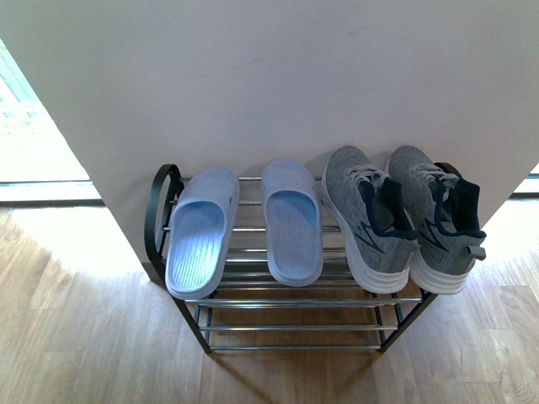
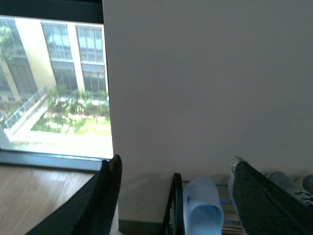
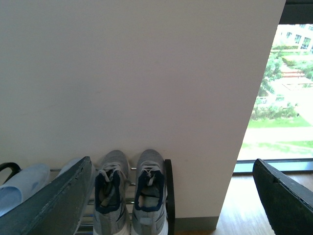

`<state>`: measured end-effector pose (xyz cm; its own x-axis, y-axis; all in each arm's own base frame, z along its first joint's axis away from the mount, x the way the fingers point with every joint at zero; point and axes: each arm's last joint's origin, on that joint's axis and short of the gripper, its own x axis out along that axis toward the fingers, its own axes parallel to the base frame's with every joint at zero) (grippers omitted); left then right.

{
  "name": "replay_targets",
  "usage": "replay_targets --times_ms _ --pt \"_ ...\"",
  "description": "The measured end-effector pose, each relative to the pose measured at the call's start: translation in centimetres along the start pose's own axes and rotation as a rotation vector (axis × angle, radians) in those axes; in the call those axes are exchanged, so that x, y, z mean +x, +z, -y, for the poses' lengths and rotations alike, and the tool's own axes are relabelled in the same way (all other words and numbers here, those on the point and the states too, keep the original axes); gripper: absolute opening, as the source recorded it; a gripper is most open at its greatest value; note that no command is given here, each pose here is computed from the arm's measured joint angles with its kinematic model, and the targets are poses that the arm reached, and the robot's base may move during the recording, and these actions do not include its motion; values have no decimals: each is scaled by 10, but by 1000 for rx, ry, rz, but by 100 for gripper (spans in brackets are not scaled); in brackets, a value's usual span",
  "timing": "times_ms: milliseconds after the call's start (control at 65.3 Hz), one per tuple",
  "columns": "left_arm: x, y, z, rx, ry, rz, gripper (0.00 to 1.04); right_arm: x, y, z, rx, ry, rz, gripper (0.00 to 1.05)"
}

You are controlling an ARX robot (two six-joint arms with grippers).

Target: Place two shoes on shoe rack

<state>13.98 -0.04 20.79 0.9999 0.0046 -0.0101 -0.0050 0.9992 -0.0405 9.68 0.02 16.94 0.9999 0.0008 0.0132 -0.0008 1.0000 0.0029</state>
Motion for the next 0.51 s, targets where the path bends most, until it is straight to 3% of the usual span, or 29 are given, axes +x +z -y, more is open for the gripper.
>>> replay_targets --times_ms 276,506 --pt "-11 -15 -1 26 -9 10 1 0 0 0 0 0 0 96" --pt "-18 -25 -1 29 -9 9 1 0 0 0 0 0 0 96"
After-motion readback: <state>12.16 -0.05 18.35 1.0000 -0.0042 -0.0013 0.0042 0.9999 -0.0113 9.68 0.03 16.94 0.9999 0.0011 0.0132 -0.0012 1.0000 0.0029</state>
